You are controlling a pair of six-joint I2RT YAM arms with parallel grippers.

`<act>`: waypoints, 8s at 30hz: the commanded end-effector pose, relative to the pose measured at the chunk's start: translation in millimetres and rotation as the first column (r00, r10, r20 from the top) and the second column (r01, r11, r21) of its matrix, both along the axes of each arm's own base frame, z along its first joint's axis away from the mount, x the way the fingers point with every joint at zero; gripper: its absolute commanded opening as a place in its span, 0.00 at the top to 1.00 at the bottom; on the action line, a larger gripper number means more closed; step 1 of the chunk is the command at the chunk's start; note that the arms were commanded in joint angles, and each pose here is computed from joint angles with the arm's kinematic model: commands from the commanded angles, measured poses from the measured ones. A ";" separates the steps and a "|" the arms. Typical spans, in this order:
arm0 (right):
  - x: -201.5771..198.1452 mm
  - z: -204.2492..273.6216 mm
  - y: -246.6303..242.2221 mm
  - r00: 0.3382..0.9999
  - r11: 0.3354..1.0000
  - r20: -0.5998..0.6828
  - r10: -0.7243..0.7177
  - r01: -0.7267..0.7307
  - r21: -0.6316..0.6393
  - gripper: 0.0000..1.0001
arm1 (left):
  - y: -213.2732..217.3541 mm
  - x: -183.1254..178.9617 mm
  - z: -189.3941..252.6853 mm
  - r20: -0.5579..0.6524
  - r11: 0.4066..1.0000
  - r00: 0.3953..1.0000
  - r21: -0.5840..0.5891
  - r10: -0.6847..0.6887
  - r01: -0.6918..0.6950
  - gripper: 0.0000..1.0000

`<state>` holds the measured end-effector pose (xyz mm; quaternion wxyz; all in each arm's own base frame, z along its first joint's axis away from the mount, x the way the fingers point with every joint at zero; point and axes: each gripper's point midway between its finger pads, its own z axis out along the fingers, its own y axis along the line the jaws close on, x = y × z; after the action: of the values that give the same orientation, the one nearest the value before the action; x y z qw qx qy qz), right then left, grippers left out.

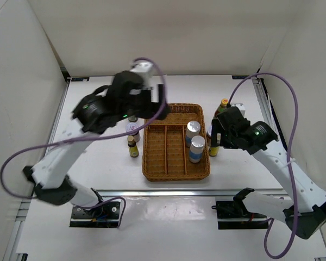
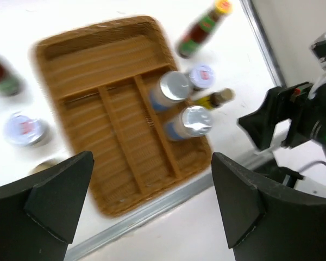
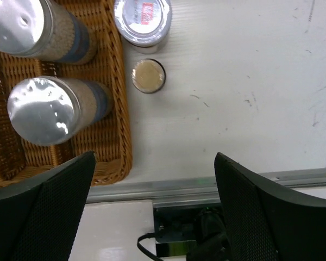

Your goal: Organize the condiment bottles

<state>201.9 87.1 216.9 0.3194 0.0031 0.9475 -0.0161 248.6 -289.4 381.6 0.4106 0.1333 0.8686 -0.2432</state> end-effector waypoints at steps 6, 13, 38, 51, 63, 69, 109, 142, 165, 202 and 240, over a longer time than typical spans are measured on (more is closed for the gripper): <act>33.7 -28.7 28.8 1.000 0.999 0.004 -0.003 0.003 0.042 0.11 | 129.2 4.5 -61.8 0.049 0.944 0.969 0.217 0.244 -0.249 0.00; 51.3 -52.7 16.3 0.996 0.997 -0.057 -0.064 0.067 0.047 0.17 | 192.2 -0.1 -93.2 0.072 0.886 0.927 0.276 0.367 -0.372 0.00; 58.9 9.2 -6.8 0.998 0.994 0.015 -0.056 0.055 0.092 0.94 | 228.7 7.2 -135.7 0.015 0.850 0.889 0.288 0.457 -0.441 0.00; 73.6 144.2 93.6 0.924 0.912 0.271 0.271 -0.336 0.235 1.00 | 228.7 7.2 -141.9 0.008 0.849 0.890 0.295 0.457 -0.438 0.00; 101.3 53.9 191.3 0.861 0.844 0.067 0.504 -0.508 0.173 1.00 | 230.0 3.6 -147.4 0.013 0.850 0.890 0.290 0.457 -0.440 0.00; 123.0 -4.9 197.6 0.875 0.870 -0.008 0.484 -0.480 0.110 1.00 | 226.4 2.5 -147.8 0.008 0.861 0.897 0.274 0.443 -0.428 0.00; 72.9 102.1 124.5 0.916 0.922 0.239 0.322 -0.361 0.142 0.00 | 145.5 19.2 -225.6 -0.271 0.964 0.938 0.215 0.215 -0.159 0.20; 41.8 142.7 44.9 0.917 0.975 0.357 0.180 -0.215 0.060 0.00 | -21.8 -1.4 -102.1 -0.126 0.967 0.968 0.108 -0.216 0.230 0.89; 26.5 153.0 15.9 0.908 0.987 0.399 0.130 -0.158 0.038 0.00 | -70.8 25.4 -182.0 -0.244 0.934 0.966 0.320 -0.081 0.159 0.53; 128.7 -42.6 7.4 0.996 0.972 -0.092 -0.018 0.039 0.232 0.00 | 262.7 -2.8 -104.1 0.211 0.764 0.829 0.323 0.517 -0.559 0.00; 123.2 -148.0 17.6 0.945 0.982 -0.325 0.016 0.047 0.185 0.36 | 283.3 -28.2 -116.9 0.283 0.729 0.746 0.185 0.603 -0.659 0.00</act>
<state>345.5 101.6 93.3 0.2168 0.0508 0.9721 0.0737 218.2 -6.7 263.4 0.5282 -0.0852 0.8434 0.0501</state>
